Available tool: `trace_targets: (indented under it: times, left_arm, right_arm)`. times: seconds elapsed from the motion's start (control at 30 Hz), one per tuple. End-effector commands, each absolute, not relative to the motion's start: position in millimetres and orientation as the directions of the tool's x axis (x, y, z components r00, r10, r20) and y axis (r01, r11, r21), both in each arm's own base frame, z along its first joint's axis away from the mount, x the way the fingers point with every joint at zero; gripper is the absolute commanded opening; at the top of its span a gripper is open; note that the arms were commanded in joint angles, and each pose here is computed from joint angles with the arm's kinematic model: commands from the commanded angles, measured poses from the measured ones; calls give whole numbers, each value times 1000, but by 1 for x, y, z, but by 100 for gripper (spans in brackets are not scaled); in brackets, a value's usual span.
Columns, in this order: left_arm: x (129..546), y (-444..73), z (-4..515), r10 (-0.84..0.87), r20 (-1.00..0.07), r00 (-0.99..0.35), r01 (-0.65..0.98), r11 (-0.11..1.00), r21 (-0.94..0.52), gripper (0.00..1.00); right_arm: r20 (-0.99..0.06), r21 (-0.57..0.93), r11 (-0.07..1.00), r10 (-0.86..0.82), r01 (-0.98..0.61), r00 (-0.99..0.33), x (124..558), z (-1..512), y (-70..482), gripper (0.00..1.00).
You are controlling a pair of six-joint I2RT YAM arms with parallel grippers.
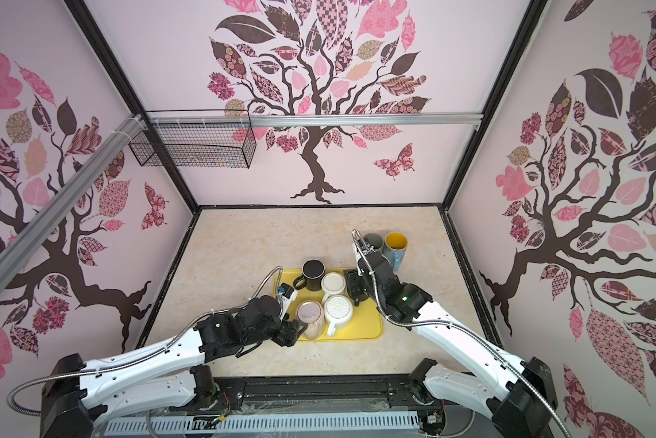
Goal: Turn the mug right side up
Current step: 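Move the left gripper over the upside-down pink mug while the right hovers over the tray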
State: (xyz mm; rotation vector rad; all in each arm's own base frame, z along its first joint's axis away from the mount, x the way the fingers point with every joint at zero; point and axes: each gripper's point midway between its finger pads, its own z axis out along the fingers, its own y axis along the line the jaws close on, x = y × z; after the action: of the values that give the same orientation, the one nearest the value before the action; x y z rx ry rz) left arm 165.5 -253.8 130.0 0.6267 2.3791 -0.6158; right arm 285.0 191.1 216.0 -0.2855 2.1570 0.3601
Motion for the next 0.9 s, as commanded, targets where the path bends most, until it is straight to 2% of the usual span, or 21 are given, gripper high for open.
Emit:
trace_targets:
  times: [0.0, 0.17, 0.37, 0.53, 0.6, 0.77, 0.87]
  left_arm:
    - [162, -258, 122, 279, -639, -717, 567, 767, -300, 74]
    - [159, -257, 115, 284, -617, -734, 558, 770, -310, 73]
    - [152, -258, 115, 270, -602, -752, 553, 755, -352, 66]
    - [152, -249, 111, 272, -599, -753, 537, 781, -321, 63]
    - [156, -243, 111, 278, -607, -744, 529, 800, -283, 64]
    - [165, -239, 106, 323, -603, -730, 526, 828, -194, 77]
    - [166, -241, 103, 343, -601, -722, 535, 827, -171, 78]
  right_arm:
    - [-839, 154, 925, -62, -346, -540, 284, 225, 192, 58]
    - [-835, 155, 925, -64, -346, -546, 284, 221, 193, 58]
    - [-835, 155, 925, -65, -346, -547, 284, 220, 193, 58]
    - [-832, 157, 923, -67, -350, -550, 284, 218, 194, 59]
    - [-831, 159, 923, -67, -351, -552, 285, 218, 195, 58]
    - [-827, 157, 925, -69, -347, -558, 285, 215, 195, 58]
    - [-829, 153, 927, -69, -343, -556, 286, 215, 194, 59]
